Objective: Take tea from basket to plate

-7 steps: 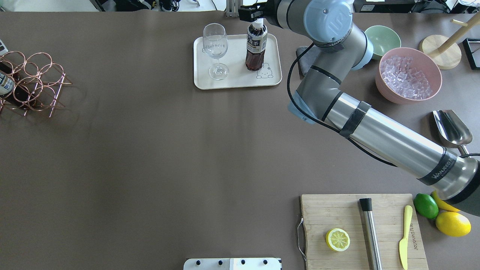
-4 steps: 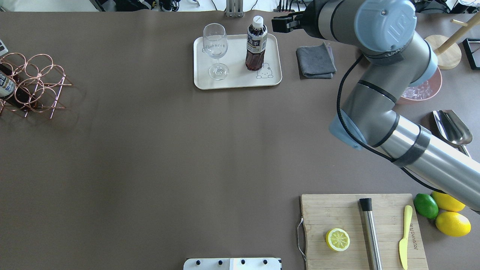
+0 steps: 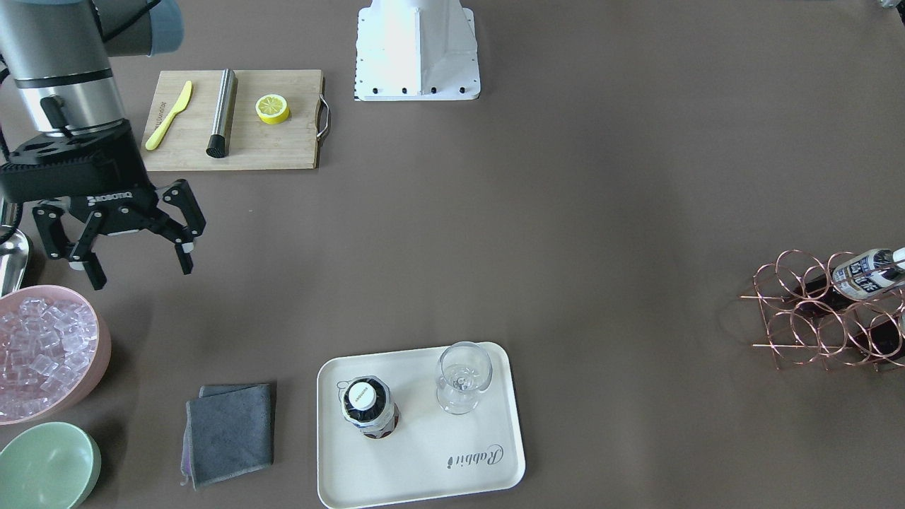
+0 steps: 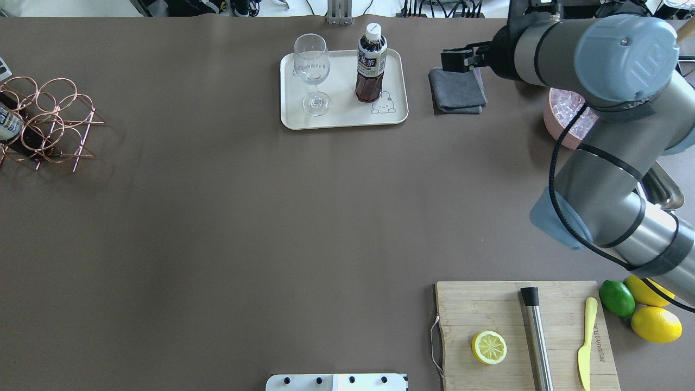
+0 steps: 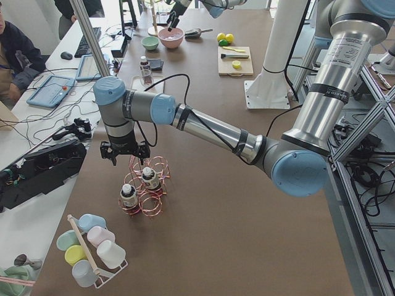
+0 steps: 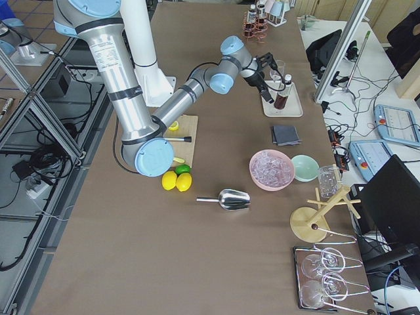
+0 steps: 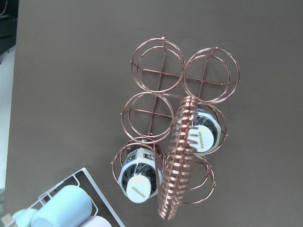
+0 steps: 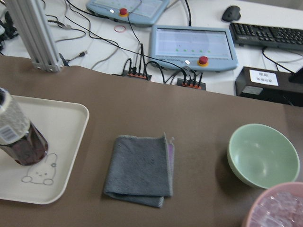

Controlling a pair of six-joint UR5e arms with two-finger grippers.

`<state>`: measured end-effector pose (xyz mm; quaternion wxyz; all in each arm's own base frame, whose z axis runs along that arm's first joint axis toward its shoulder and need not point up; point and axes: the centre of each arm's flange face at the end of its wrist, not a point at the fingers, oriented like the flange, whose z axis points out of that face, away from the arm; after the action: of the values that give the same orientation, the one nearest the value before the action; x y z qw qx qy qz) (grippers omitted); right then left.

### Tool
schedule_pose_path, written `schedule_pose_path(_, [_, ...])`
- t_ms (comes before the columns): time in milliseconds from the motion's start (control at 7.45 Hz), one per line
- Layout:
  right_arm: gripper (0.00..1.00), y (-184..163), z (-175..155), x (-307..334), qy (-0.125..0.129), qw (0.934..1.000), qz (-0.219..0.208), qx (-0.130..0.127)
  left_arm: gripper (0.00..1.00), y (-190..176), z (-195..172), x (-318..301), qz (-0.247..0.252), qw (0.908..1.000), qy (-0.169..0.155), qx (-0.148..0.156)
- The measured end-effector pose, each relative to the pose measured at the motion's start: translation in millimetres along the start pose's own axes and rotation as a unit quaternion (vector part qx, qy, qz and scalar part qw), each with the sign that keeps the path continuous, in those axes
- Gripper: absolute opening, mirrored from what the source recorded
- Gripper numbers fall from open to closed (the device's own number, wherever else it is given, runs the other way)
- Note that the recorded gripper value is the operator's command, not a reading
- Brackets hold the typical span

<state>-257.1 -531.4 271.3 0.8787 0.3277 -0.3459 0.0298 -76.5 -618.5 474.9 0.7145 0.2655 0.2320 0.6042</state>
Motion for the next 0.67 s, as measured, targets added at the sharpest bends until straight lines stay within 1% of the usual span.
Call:
schedule_pose_path(134, [1.0, -3, 0, 42, 0.025, 0.9974, 0.028, -0.061, 0.98, 16, -14, 1, -0.051, 0.9987, -0.001, 0.001])
schedule_pose_path(268, [1.0, 0, -2, 87, 0.044, 0.9898, 0.065, -0.118, 0.98, 34, -26, 4, -0.126, 0.9919, -0.003, 0.009])
schedule_pose_path(403, [1.0, 8, -8, 136, 0.058, 0.9827, 0.082, -0.156, 0.98, 52, -33, 9, -0.216, 0.9761, -0.001, 0.02])
schedule_pose_path(537, [1.0, 23, -20, 191, 0.069, 0.9776, 0.062, -0.189, 0.98, 70, -31, 17, -0.309, 0.9506, 0.006, 0.031])
schedule_pose_path(671, [1.0, 32, -39, 242, 0.075, 0.9722, 0.029, -0.22, 0.98, 86, -22, 27, -0.396, 0.9174, 0.018, 0.035])
